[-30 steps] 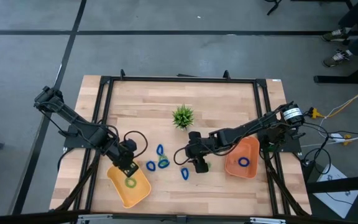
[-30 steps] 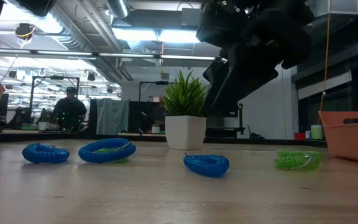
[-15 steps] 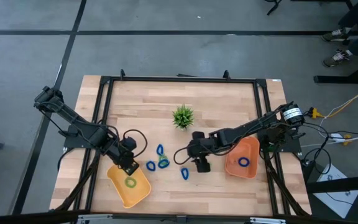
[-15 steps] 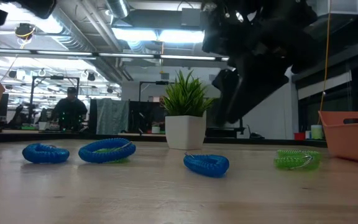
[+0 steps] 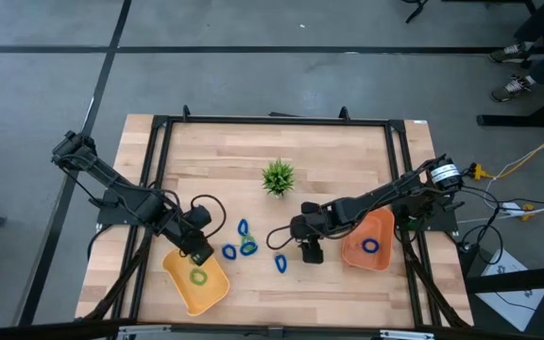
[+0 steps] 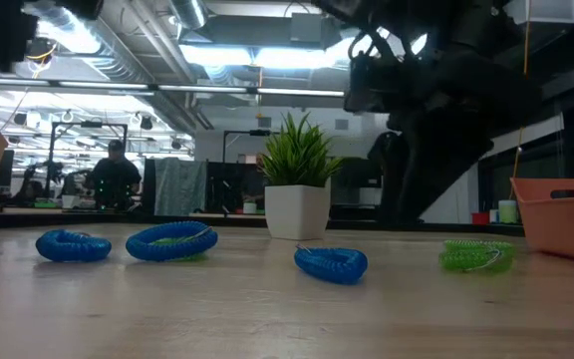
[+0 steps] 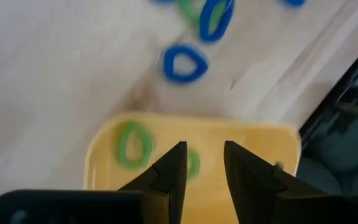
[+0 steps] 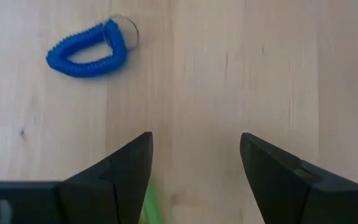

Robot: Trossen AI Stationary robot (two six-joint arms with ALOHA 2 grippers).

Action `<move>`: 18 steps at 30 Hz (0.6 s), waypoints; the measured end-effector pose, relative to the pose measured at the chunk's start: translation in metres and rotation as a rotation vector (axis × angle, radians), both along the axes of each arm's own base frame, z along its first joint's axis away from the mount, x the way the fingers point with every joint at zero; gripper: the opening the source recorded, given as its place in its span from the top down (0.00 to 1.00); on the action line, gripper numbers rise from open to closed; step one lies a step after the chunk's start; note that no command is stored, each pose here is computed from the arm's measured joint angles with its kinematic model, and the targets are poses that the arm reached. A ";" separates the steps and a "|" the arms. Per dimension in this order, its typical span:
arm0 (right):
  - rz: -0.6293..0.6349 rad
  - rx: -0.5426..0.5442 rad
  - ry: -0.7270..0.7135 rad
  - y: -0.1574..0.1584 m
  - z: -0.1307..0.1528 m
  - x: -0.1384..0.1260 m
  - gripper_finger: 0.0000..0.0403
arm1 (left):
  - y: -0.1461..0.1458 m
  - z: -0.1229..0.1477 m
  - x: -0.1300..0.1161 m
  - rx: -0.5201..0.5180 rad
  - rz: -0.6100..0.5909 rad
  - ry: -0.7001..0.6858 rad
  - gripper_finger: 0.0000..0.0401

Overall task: Sort spring keychains
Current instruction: Put the green spring keychain into the yellow bin

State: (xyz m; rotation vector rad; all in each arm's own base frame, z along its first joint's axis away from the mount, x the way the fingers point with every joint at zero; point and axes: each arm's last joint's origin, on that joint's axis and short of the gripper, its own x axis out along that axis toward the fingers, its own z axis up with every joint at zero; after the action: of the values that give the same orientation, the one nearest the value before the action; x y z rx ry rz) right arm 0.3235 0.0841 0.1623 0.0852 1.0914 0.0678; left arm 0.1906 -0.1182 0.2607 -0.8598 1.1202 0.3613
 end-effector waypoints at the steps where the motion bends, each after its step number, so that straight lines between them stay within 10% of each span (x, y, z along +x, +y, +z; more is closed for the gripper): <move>1: -0.011 0.003 0.013 0.001 -0.001 -0.001 0.40 | 0.000 0.001 0.002 0.016 -0.001 -0.031 0.76; 18: 0.012 -0.022 0.156 0.019 -0.006 -0.020 0.40 | -0.003 0.019 0.037 0.478 0.010 -0.528 0.77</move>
State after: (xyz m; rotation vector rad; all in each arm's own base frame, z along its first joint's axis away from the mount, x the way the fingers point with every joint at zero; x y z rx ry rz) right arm 0.3032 0.1034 0.1563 0.0653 1.2481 0.0607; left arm 0.2272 -0.1213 0.2798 -0.4905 0.5056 0.3622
